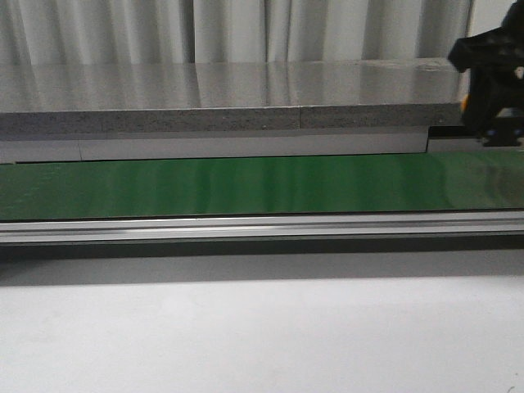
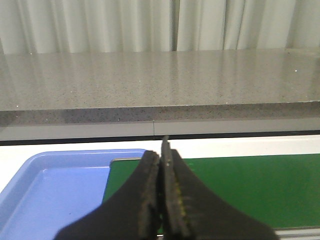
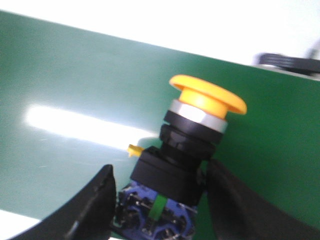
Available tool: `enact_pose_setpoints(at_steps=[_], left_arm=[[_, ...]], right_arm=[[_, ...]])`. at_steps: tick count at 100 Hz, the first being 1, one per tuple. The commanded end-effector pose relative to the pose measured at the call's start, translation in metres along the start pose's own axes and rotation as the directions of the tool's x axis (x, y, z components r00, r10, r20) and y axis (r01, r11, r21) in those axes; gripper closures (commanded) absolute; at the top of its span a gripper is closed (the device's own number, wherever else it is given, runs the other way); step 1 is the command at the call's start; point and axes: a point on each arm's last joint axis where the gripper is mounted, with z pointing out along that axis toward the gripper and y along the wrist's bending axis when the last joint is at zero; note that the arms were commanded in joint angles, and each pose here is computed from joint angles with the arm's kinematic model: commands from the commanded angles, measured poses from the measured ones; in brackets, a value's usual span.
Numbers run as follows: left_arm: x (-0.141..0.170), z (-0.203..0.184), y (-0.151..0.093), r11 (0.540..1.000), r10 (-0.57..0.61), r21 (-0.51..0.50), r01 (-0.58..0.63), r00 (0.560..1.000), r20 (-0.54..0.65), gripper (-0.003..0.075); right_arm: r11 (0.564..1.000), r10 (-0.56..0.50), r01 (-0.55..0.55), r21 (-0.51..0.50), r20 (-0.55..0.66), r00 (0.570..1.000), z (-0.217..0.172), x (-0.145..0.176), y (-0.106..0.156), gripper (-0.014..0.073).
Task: Move button from left to right
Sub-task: 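Lift the button off the belt and carry it over the green tray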
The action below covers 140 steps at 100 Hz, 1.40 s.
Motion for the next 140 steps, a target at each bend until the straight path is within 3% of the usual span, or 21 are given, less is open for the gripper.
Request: enact_pose_setpoints(at_steps=[1,47,75,99,140], left_arm=[[-0.016,0.0,0.001,1.0,-0.006,-0.012,0.007,0.995,0.098,0.0741],[-0.016,0.0,0.001,1.0,-0.006,-0.012,0.007,0.995,0.098,0.0741],[-0.016,0.0,0.001,1.0,-0.006,-0.012,0.007,0.995,0.098,0.0741],[-0.016,0.0,0.001,1.0,-0.006,-0.012,0.007,0.995,0.098,0.0741],[-0.016,0.0,0.001,1.0,-0.006,-0.012,0.007,0.995,0.098,0.0741]], right_arm=[[0.997,0.003,-0.011,0.072,0.108,0.994,-0.026,-0.011,-0.022,0.0462],[0.928,-0.01,-0.015,0.371,0.066,0.998,-0.032,0.011,-0.119,0.0462],[0.911,0.042,-0.038,0.41,-0.001,0.999,-0.005,0.029,-0.155,0.0462],[0.917,0.065,-0.043,0.396,-0.043,0.997,0.021,0.038,-0.165,0.0462],[0.92,0.087,-0.079,0.384,-0.003,0.996,0.022,0.036,-0.164,0.0442]])
